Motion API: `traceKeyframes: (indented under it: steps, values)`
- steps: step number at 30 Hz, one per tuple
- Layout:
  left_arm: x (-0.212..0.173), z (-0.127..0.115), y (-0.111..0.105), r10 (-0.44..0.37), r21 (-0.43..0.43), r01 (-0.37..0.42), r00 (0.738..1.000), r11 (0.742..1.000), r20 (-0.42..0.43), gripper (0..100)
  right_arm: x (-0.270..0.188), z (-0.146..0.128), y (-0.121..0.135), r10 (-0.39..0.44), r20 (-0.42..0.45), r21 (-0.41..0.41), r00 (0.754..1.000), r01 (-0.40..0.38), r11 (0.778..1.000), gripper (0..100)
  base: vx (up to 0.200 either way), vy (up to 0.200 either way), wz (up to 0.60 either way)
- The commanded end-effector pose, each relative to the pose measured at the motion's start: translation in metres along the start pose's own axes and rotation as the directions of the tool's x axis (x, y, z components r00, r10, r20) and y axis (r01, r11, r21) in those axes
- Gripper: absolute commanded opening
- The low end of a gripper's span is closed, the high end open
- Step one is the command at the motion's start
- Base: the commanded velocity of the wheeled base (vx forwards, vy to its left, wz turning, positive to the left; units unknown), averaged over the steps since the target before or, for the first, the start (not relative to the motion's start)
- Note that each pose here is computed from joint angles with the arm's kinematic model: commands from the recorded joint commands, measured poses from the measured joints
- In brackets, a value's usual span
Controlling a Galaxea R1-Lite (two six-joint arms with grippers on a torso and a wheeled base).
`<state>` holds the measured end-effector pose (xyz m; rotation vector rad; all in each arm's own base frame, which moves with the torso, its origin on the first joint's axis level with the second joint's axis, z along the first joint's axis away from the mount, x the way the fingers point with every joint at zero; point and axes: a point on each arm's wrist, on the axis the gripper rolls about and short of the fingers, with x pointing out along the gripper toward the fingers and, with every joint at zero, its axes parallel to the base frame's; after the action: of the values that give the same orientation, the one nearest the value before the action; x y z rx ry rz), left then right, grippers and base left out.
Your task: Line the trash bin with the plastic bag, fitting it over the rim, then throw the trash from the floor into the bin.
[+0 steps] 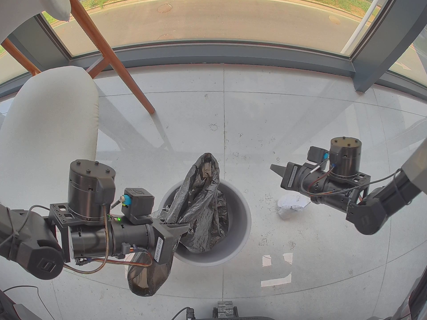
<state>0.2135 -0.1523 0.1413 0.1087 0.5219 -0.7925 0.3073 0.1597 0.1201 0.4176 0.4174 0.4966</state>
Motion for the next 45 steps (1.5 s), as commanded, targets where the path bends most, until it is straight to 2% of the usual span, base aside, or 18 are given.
traceKeyframes:
  steps: [1, 6, 12, 21, 29, 35, 41, 42, 45]
  values:
    - [0.014, -0.006, -0.005, -0.019, 0.057, 0.022, 0.999, 0.998, -0.050, 0, -0.048, -0.001, 0.036, 0.081, -0.040, -0.017, 0.996, -0.082, 0.996, 100, 0.000, 0.000, 0.00]
    - [0.015, -0.007, -0.010, -0.031, 0.123, 0.038, 0.998, 0.992, -0.053, 0, -0.051, -0.015, 0.071, 0.155, -0.103, 0.077, 0.983, -0.147, 0.986, 100, 0.000, 0.000, 0.00]
    - [0.016, -0.007, -0.009, -0.028, 0.142, 0.036, 0.998, 0.989, -0.056, 0, -0.037, -0.018, 0.092, 0.097, -0.141, 0.086, 0.985, -0.086, 0.993, 100, 0.000, 0.000, 0.00]
    - [0.018, -0.008, -0.009, -0.025, 0.142, 0.033, 0.998, 0.989, -0.061, 0, -0.024, -0.039, 0.101, 0.097, -0.200, 0.083, 0.975, -0.082, 0.993, 100, 0.000, 0.000, 0.00]
    - [0.018, -0.006, -0.009, -0.010, 0.138, 0.017, 0.998, 0.990, -0.055, 0, -0.009, -0.058, 0.095, 0.041, -0.240, 0.065, 0.970, -0.026, 0.998, 100, 0.000, 0.000, 0.00]
    - [0.020, -0.002, -0.009, -0.010, 0.139, 0.015, 0.999, 0.990, -0.041, 0, 0.009, -0.067, 0.093, 0.009, -0.245, 0.056, 0.969, 0.005, 0.998, 100, 0.000, 0.000, 0.00]
    - [0.022, -0.004, -0.008, -0.011, 0.137, 0.018, 0.999, 0.990, -0.053, 0, 0.021, -0.064, 0.096, 0.005, -0.220, 0.059, 0.976, 0.008, 0.998, 100, 0.000, 0.000, 0.00]
    - [0.023, -0.004, -0.008, -0.011, 0.137, 0.019, 0.998, 0.990, -0.055, 0, 0.021, -0.064, 0.097, 0.005, -0.215, 0.060, 0.977, 0.008, 0.998, 0, 0.000, 0.000, 0.00]
    - [0.026, -0.007, -0.008, -0.012, 0.135, 0.021, 0.998, 0.991, -0.068, 0, 0.020, -0.063, 0.099, 0.009, -0.211, 0.059, 0.977, 0.004, 0.998, 0, 0.000, 0.000, 0.00]
